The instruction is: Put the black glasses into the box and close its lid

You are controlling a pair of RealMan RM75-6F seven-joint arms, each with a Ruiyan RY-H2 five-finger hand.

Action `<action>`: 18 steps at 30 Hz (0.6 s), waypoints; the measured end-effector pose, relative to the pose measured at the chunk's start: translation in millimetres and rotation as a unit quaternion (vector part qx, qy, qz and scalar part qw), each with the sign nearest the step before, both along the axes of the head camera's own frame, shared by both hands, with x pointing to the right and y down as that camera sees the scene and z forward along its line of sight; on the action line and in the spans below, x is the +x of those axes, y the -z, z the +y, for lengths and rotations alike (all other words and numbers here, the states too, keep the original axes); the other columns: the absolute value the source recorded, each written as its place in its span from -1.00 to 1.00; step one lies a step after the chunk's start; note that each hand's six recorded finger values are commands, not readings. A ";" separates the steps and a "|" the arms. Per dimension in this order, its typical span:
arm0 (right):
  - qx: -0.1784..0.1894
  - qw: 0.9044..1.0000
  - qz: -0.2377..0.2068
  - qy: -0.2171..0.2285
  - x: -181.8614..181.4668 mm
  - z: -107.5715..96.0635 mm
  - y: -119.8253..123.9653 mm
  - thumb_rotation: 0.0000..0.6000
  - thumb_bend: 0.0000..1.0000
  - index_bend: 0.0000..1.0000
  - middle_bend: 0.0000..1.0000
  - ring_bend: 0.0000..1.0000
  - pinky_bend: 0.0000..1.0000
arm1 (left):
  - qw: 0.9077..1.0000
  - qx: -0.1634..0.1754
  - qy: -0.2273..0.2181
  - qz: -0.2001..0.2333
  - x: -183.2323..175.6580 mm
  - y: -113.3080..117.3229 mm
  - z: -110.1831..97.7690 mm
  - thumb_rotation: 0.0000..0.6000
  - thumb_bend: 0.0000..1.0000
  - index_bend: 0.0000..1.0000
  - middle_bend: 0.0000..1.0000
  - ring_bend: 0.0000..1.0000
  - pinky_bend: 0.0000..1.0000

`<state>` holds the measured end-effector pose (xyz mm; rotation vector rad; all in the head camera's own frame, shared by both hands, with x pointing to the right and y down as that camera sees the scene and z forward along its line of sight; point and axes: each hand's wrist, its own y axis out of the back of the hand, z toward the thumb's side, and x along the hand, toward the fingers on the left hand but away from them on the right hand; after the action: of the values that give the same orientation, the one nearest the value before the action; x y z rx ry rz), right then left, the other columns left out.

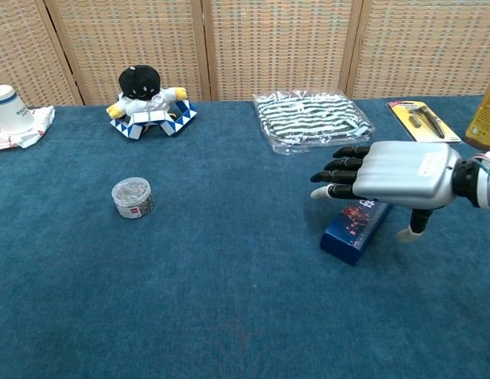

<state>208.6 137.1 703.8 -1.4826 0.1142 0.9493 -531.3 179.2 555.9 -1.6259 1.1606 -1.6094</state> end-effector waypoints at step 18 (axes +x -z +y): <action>0.115 0.912 -0.174 -0.353 161.9 31.8 143.6 1.00 -1.00 -1.00 -1.00 -1.00 -1.00 | 0.999 0.037 -0.021 -0.009 0.7 33.3 17.4 1.00 -1.00 -1.00 -1.00 -1.00 -1.00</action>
<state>370.6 168.9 560.2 -1.4610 -0.8215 1.1916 -530.6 196.6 522.6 -1.5750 1.1554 -1.5337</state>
